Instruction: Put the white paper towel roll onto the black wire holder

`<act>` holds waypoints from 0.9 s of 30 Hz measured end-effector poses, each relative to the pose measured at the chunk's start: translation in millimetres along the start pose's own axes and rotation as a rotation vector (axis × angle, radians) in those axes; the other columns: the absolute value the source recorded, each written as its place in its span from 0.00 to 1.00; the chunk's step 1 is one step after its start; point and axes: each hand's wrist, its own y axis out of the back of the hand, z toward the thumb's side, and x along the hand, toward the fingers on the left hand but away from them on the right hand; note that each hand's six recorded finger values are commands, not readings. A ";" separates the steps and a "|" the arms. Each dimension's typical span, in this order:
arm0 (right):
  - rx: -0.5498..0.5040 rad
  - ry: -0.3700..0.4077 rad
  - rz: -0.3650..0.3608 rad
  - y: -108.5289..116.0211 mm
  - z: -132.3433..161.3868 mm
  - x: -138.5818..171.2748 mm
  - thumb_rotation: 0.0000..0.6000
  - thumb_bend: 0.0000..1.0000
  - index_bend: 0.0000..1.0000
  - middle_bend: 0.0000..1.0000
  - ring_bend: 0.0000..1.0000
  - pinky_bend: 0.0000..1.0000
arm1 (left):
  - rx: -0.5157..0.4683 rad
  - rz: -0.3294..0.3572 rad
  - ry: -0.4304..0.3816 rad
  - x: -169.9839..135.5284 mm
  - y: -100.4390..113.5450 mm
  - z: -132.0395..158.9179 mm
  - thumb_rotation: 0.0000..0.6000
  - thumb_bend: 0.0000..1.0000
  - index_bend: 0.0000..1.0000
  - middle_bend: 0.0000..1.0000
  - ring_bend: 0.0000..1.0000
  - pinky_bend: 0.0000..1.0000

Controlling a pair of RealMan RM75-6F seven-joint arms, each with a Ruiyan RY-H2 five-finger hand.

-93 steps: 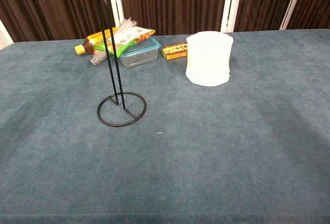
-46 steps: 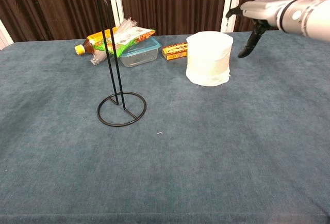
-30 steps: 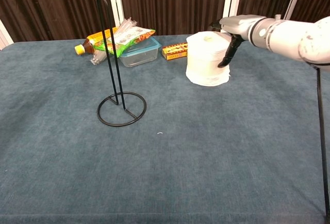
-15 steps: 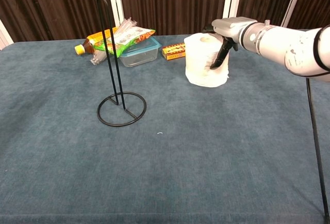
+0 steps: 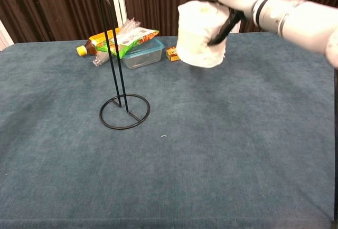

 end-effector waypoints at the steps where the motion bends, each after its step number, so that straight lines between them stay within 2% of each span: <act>1: -0.020 0.013 -0.018 10.3 3.7 3.4 1.00 0.29 0.87 0.73 0.78 0.93 | 0.001 -0.001 -0.004 0.4 -0.7 2.5 1.00 0.36 0.00 0.00 0.03 0.06; 3: -0.055 0.038 -0.036 26.6 11.2 10.3 1.00 0.29 0.87 0.73 0.78 0.93 | 0.002 -0.003 -0.010 1.2 -2.4 7.4 1.00 0.36 0.00 0.00 0.03 0.06; 8: -0.139 0.115 -0.083 84.6 38.0 37.7 1.00 0.29 0.87 0.73 0.78 0.93 | 0.002 -0.008 -0.019 3.7 -5.5 15.1 1.00 0.36 0.00 0.00 0.03 0.06; 13: -0.147 0.149 -0.130 144.1 54.4 65.0 1.00 0.29 0.87 0.73 0.78 0.93 | -0.001 -0.015 -0.018 0.0 -4.6 11.3 1.00 0.35 0.00 0.00 0.03 0.06; 15: -0.139 0.145 -0.138 159.0 57.0 70.4 1.00 0.29 0.87 0.73 0.78 0.93 | 0.001 -0.018 -0.020 -0.5 -5.0 11.6 1.00 0.35 0.00 0.00 0.03 0.06; 19: -0.170 0.136 -0.121 170.1 70.2 70.4 1.00 0.29 0.87 0.73 0.78 0.93 | 0.001 -0.016 -0.022 -0.5 -4.3 13.1 1.00 0.35 0.00 0.00 0.03 0.06; 27: -0.242 0.160 -0.047 169.8 118.0 60.4 1.00 0.29 0.87 0.73 0.78 0.93 | -0.012 -0.002 -0.005 -6.3 3.9 0.0 1.00 0.35 0.00 0.00 0.03 0.06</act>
